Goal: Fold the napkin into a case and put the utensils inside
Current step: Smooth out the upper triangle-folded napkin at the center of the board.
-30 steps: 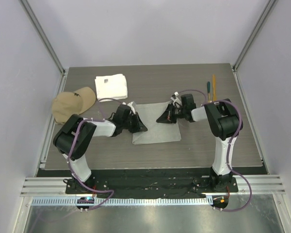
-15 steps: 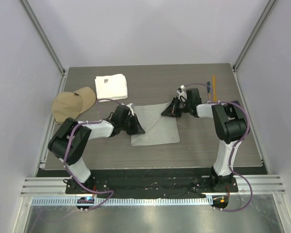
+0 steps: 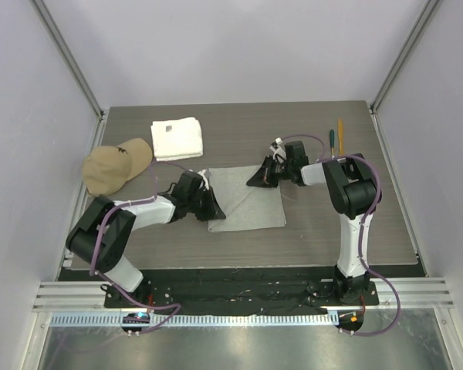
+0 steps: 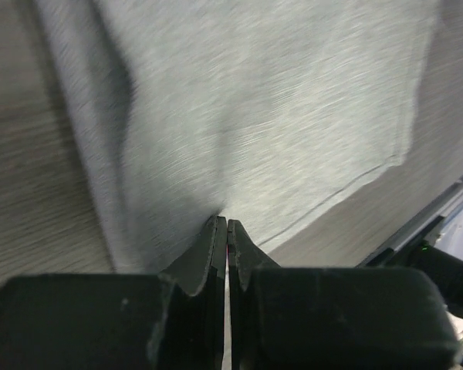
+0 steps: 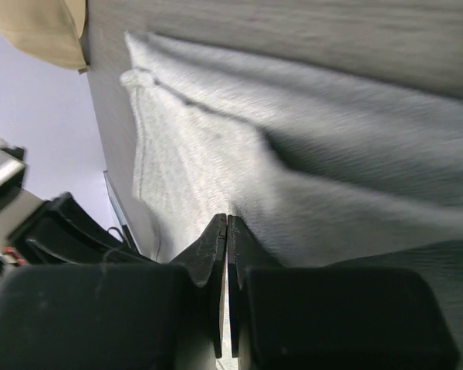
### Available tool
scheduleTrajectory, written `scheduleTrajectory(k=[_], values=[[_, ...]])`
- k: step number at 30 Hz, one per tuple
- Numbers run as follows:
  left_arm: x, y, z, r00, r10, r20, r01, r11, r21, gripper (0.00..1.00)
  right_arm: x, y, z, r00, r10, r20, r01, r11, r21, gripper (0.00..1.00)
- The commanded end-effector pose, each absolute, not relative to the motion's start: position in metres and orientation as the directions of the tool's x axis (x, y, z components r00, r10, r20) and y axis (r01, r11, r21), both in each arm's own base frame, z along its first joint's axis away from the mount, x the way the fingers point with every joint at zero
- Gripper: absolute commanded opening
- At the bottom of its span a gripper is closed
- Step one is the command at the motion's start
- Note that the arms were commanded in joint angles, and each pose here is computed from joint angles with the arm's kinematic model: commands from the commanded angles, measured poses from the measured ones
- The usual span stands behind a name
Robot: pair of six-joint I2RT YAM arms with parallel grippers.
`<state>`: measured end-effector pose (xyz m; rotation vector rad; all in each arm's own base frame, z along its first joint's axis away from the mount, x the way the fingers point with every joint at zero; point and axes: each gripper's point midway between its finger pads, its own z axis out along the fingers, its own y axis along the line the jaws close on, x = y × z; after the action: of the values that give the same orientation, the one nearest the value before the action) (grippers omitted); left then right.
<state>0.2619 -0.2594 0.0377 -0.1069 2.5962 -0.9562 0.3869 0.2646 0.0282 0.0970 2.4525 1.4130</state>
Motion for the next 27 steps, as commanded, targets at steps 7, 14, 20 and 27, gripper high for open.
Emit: scheduleTrajectory(k=[7, 14, 20, 27], values=[[0.227, -0.237, -0.016, -0.947, -0.215, -0.238, -0.028, 0.794, -0.607, 0.03, 0.432, 0.225, 0.021, -0.923, 0.269, -0.277, -0.106, 0.511, 0.853, 0.07], [0.227, -0.237, -0.011, -0.945, -0.213, -0.247, -0.017, 0.789, -0.614, 0.03, 0.454, 0.211, 0.026, -0.911, 0.284, -0.298, -0.114, 0.520, 0.847, 0.07], [0.238, -0.242, 0.017, -0.938, -0.178, -0.298, 0.045, 0.789, -0.613, 0.06, 0.458, 0.213, 0.053, -0.906, 0.280, -0.316, -0.137, 0.514, 0.847, 0.11], [0.256, -0.254, 0.093, -0.908, -0.167, -0.384, 0.131, 0.757, -0.640, 0.27, 0.438, 0.201, 0.081, -0.894, 0.228, -0.385, -0.148, 0.661, 0.735, 0.32]])
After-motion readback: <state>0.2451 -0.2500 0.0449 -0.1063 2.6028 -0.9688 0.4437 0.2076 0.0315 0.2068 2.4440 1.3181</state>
